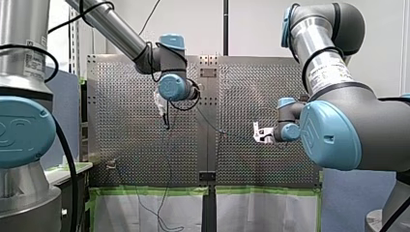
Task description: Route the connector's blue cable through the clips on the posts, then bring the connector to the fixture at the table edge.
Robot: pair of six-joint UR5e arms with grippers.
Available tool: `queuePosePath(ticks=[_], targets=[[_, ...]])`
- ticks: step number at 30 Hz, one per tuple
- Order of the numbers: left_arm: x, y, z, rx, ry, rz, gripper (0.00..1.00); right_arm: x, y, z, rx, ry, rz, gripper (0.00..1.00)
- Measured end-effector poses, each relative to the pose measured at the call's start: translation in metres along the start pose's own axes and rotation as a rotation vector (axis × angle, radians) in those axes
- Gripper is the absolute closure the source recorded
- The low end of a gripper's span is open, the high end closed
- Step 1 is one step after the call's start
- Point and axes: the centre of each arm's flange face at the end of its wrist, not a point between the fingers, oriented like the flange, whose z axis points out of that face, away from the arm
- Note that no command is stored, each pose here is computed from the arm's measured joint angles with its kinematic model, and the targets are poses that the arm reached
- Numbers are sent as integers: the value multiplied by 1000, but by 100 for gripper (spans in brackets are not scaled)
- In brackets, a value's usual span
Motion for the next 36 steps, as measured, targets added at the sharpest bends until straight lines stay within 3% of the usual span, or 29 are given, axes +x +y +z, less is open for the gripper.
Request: queuePosePath(ticks=[19,27,30,36], targets=[[-15,37,-52,-5,-2,0,0,16,6,-4,-36,5,-7,99],[3,54,-69,-17,44,35,0,40,12,-9,-63,19,-13,99],[17,63,-75,-26,78,64,0,51,12,-15,-79,21,0,99],[46,81,-92,-43,148,123,0,77,16,-27,-131,34,46,99]])
